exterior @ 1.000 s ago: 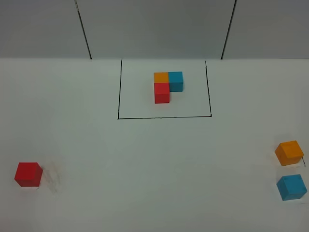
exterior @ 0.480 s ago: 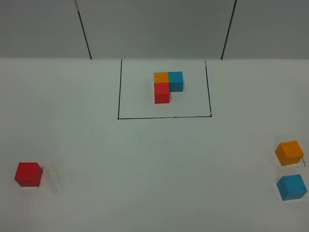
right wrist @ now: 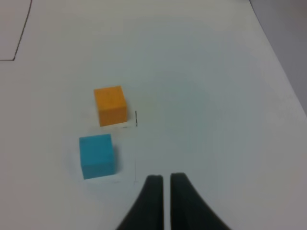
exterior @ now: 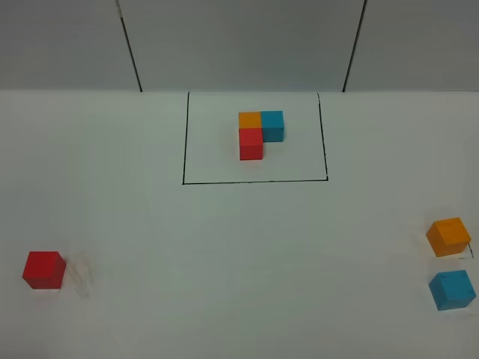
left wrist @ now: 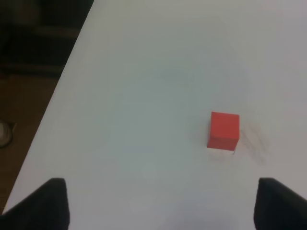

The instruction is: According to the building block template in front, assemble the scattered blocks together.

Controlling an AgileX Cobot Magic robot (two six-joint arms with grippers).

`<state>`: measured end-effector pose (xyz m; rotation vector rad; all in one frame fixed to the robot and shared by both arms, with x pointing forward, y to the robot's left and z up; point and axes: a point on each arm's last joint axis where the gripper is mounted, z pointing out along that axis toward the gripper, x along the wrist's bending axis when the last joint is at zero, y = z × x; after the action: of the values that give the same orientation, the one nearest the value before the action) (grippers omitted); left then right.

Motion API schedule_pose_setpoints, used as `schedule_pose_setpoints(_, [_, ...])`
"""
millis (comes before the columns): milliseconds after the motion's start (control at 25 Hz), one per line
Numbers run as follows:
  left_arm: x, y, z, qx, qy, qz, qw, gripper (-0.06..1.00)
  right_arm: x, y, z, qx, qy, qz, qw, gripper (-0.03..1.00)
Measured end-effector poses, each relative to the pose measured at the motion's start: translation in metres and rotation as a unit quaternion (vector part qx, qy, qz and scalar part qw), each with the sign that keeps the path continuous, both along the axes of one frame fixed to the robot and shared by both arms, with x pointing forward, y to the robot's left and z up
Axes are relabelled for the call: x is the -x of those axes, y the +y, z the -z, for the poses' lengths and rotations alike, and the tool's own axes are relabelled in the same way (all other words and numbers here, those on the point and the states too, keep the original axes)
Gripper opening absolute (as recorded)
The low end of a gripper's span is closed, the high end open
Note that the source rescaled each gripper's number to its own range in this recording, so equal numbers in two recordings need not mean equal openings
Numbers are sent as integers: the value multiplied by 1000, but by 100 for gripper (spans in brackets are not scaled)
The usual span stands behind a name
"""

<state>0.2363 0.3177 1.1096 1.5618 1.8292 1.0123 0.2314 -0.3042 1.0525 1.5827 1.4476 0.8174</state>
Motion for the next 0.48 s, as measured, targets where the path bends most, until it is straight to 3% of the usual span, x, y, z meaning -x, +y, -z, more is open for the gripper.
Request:
schedule_pose_setpoints(280, [-41, 4, -47, -13, 62, -10, 998, 87, 0, 0, 0, 0, 0, 0, 1000, 1])
schedule_pose_setpoints(480, [-82, 12, -50, -43, 126, -35, 990, 87, 0, 0, 0, 0, 0, 0, 1000, 1])
